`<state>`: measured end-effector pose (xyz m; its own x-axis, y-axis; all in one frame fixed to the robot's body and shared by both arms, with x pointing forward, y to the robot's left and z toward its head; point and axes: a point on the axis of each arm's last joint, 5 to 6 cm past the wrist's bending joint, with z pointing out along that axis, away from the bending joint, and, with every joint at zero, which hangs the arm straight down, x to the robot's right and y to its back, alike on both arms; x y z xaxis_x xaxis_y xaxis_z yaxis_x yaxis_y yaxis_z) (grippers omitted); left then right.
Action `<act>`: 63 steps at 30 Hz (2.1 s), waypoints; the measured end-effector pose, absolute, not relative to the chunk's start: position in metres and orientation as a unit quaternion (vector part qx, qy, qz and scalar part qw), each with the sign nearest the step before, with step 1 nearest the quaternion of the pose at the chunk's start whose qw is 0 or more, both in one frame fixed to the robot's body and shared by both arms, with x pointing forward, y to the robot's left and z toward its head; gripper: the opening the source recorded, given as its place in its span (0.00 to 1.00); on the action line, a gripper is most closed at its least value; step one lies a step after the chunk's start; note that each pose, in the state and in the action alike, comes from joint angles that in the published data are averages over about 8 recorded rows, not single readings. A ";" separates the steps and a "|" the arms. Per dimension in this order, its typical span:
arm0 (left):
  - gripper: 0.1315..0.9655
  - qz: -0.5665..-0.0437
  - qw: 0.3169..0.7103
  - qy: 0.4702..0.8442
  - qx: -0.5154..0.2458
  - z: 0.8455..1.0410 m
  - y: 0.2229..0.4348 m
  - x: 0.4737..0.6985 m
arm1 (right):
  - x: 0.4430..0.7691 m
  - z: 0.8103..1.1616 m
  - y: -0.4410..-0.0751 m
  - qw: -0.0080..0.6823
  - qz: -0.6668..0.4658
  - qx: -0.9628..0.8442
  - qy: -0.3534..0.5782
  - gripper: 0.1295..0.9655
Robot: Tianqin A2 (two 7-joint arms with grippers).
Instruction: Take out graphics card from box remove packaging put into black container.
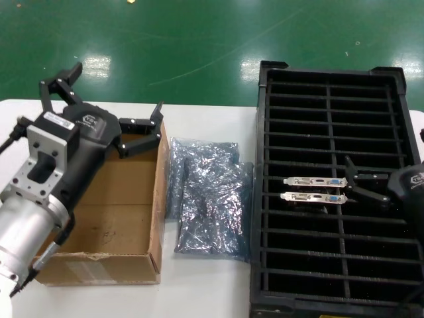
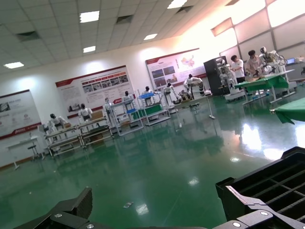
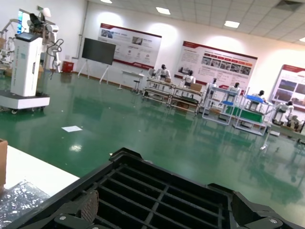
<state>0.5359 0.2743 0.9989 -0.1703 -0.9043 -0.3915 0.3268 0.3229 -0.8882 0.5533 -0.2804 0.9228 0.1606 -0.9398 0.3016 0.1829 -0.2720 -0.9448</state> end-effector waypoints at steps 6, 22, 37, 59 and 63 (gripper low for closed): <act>1.00 -0.531 0.581 0.554 -0.273 0.983 0.274 0.535 | 0.548 0.915 -0.280 0.507 -0.553 -0.564 0.345 1.00; 1.00 -0.541 0.557 0.536 -0.331 0.937 0.274 0.529 | 0.535 0.893 -0.280 0.511 -0.540 -0.546 0.387 1.00; 1.00 -0.525 0.534 0.525 -0.405 0.891 0.277 0.517 | 0.520 0.871 -0.280 0.506 -0.526 -0.531 0.431 1.00; 1.00 -0.504 0.518 0.521 -0.454 0.863 0.280 0.506 | 0.511 0.859 -0.280 0.499 -0.516 -0.523 0.460 1.00; 1.00 -0.504 0.518 0.521 -0.454 0.863 0.280 0.506 | 0.511 0.859 -0.280 0.499 -0.516 -0.523 0.460 1.00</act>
